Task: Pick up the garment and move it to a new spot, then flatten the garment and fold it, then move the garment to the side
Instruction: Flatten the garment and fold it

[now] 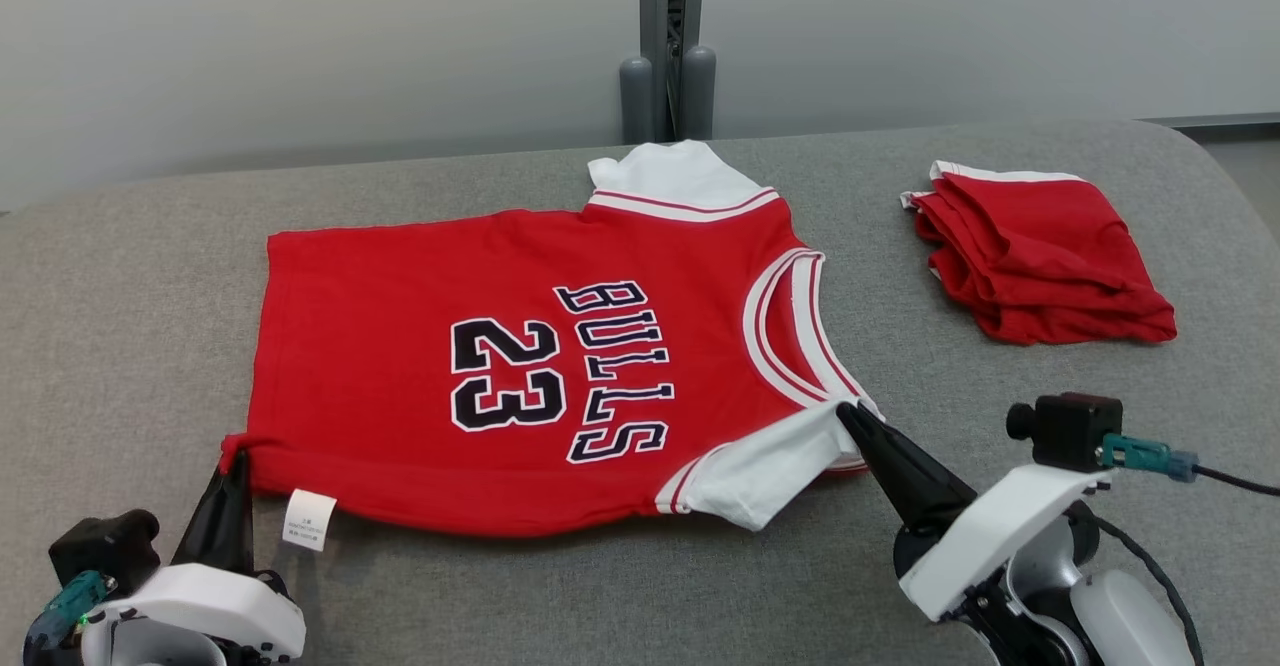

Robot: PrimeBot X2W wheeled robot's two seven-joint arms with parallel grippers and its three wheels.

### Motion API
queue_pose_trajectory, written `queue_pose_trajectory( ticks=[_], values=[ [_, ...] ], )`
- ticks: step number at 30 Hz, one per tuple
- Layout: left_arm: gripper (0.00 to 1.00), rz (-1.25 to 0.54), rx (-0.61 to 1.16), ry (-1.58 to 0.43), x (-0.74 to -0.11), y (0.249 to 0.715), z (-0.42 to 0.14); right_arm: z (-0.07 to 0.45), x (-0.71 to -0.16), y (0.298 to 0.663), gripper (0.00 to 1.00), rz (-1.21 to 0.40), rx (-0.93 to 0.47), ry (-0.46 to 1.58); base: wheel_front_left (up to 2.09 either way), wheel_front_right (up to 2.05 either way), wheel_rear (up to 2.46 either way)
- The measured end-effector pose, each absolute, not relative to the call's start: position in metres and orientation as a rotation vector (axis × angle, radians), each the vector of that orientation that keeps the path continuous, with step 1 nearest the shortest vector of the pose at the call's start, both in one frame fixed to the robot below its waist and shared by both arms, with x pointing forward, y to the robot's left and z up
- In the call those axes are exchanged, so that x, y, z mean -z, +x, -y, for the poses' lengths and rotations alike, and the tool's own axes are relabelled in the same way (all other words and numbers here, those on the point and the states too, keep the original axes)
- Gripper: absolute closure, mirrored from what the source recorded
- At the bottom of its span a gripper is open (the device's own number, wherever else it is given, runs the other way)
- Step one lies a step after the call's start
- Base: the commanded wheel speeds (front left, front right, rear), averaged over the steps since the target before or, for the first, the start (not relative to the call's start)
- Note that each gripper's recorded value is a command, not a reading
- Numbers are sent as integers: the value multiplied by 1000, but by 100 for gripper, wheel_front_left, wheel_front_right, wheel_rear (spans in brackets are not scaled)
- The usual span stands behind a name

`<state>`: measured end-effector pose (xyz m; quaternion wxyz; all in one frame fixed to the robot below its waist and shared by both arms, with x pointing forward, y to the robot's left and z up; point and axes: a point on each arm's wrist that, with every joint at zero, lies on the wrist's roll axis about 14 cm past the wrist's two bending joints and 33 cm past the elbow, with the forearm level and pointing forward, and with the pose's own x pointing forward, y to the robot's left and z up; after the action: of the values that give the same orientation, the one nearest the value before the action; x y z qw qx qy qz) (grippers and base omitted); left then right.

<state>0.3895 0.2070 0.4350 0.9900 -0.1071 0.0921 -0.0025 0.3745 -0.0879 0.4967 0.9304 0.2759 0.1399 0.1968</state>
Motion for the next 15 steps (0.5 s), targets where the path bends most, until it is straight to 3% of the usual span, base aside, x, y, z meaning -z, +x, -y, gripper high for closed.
queue_pose_trajectory(
  ticks=[15],
  values=[
    [100,-323,32,-199,-402,449,-207,82,-474,450,100,-365,-374,522,0,0,0]
  ],
)
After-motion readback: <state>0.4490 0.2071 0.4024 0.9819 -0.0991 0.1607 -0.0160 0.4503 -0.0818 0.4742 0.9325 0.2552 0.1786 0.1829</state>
